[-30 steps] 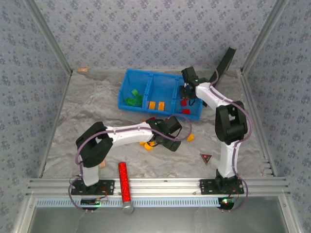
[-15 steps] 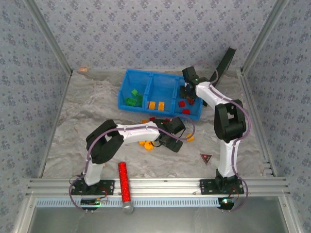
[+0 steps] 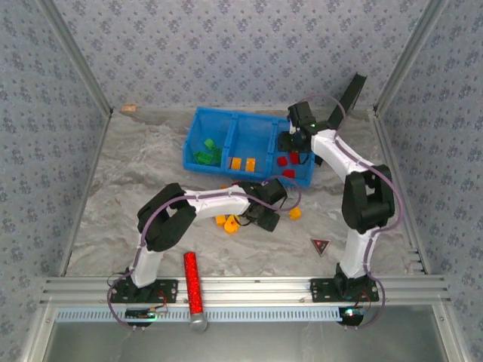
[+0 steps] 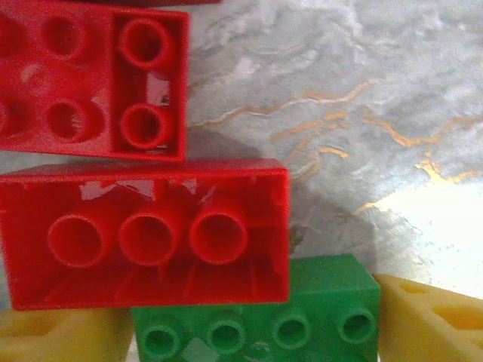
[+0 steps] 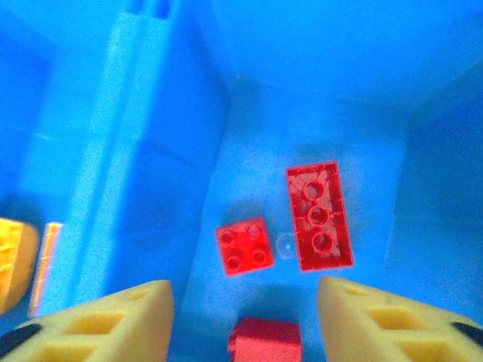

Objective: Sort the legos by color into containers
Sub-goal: Pick up the lego from the center of the table, then place the lego in the container.

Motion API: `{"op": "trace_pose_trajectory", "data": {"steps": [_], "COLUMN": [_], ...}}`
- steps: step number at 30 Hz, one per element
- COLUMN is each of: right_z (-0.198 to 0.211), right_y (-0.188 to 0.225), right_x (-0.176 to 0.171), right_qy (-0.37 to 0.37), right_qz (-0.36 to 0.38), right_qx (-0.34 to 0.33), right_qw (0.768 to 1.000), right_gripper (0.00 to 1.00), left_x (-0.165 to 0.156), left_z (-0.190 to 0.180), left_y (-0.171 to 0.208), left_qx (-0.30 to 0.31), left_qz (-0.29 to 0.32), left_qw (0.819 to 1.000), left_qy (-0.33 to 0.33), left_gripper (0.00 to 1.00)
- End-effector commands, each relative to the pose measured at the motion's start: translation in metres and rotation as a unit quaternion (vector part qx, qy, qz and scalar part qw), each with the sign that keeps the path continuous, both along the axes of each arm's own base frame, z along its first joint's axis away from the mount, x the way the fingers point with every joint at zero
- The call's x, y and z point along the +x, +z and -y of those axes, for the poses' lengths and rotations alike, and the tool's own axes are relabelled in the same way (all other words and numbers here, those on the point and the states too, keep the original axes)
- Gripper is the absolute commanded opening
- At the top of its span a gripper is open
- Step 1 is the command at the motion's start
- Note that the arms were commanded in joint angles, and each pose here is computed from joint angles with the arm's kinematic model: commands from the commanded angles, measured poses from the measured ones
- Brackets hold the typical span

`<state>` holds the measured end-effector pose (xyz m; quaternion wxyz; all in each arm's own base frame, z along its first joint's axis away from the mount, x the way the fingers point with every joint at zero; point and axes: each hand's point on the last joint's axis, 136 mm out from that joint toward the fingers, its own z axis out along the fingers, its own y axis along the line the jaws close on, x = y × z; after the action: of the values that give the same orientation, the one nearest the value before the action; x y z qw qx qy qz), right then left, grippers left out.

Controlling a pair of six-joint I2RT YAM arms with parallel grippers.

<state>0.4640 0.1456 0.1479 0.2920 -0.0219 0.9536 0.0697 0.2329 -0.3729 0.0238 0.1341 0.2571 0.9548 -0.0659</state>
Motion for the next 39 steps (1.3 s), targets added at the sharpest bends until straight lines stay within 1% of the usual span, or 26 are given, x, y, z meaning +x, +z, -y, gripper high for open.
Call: {"op": "trace_pose_trajectory", "data": {"steps": [1, 3, 5, 8, 10, 11, 12, 13, 17, 18, 22, 26, 29, 32, 35, 39], "right_z": [0.0, 0.005, 0.012, 0.024, 0.032, 0.034, 0.039, 0.041, 0.039, 0.038, 0.034, 0.027, 0.023, 0.019, 0.02, 0.019], "right_y": [0.026, 0.029, 0.029, 0.027, 0.02, 0.023, 0.008, 0.003, -0.014, -0.02, -0.039, -0.056, -0.07, -0.077, -0.084, -0.092], "right_x": [-0.026, -0.042, -0.061, -0.089, -0.108, -0.115, -0.13, -0.14, -0.17, -0.178, -0.199, -0.204, -0.206, -0.207, -0.206, -0.206], "right_qy": [0.013, 0.009, 0.002, -0.013, -0.027, -0.032, -0.039, -0.042, -0.043, -0.042, -0.045, -0.039, -0.034, -0.029, -0.033, -0.036], "right_qz": [0.011, 0.007, -0.003, -0.017, -0.028, -0.027, -0.045, -0.051, -0.066, -0.071, -0.085, -0.087, -0.099, -0.104, -0.109, -0.115], "right_qx": [0.014, 0.015, 0.013, 0.011, 0.012, 0.016, 0.014, 0.019, 0.055, 0.063, 0.083, 0.09, 0.084, 0.076, 0.066, 0.063], "right_qw": [1.0, 1.0, 1.0, 1.0, 0.999, 0.999, 0.998, 0.998, 0.995, 0.995, 0.992, 0.991, 0.991, 0.991, 0.991, 0.991], "right_gripper": [0.62, 0.68, 0.71, 0.73, 0.73, 0.73, 0.73, 0.73, 0.73, 0.73, 0.73, 0.74, 0.74, 0.74, 0.74, 0.74], "left_x": [-0.001, -0.002, -0.004, -0.006, -0.004, -0.002, 0.001, 0.004, 0.025, 0.028, 0.056, 0.091, 0.123, 0.157, 0.185, 0.218], "left_z": [-0.007, -0.009, -0.012, -0.015, -0.017, -0.017, -0.017, -0.017, -0.013, -0.016, -0.024, -0.041, -0.062, -0.098, -0.128, -0.154], "left_y": [-0.016, -0.018, -0.02, -0.015, -0.005, 0.002, 0.012, 0.022, 0.073, 0.085, 0.137, 0.166, 0.178, 0.191, 0.198, 0.198], "left_qx": [0.013, 0.012, 0.013, 0.006, -0.002, -0.009, -0.019, -0.03, -0.081, -0.085, -0.116, -0.133, -0.125, -0.104, -0.116, -0.132], "left_qz": [-0.029, -0.038, -0.046, -0.055, -0.055, -0.054, -0.052, -0.048, -0.017, -0.015, 0.03, 0.076, 0.11, 0.145, 0.154, 0.154], "left_qw": [0.999, 0.999, 0.999, 0.998, 0.998, 0.998, 0.998, 0.998, 0.996, 0.996, 0.993, 0.987, 0.983, 0.975, 0.965, 0.955], "left_qy": [0.013, 0.014, 0.015, 0.017, 0.018, 0.019, 0.02, 0.02, 0.02, 0.019, 0.021, 0.047, 0.082, 0.135, 0.179, 0.217], "left_gripper": [0.71, 0.65, 0.62, 0.57, 0.55, 0.55, 0.54, 0.53, 0.51, 0.51, 0.51, 0.51, 0.51, 0.52, 0.52, 0.52]}}
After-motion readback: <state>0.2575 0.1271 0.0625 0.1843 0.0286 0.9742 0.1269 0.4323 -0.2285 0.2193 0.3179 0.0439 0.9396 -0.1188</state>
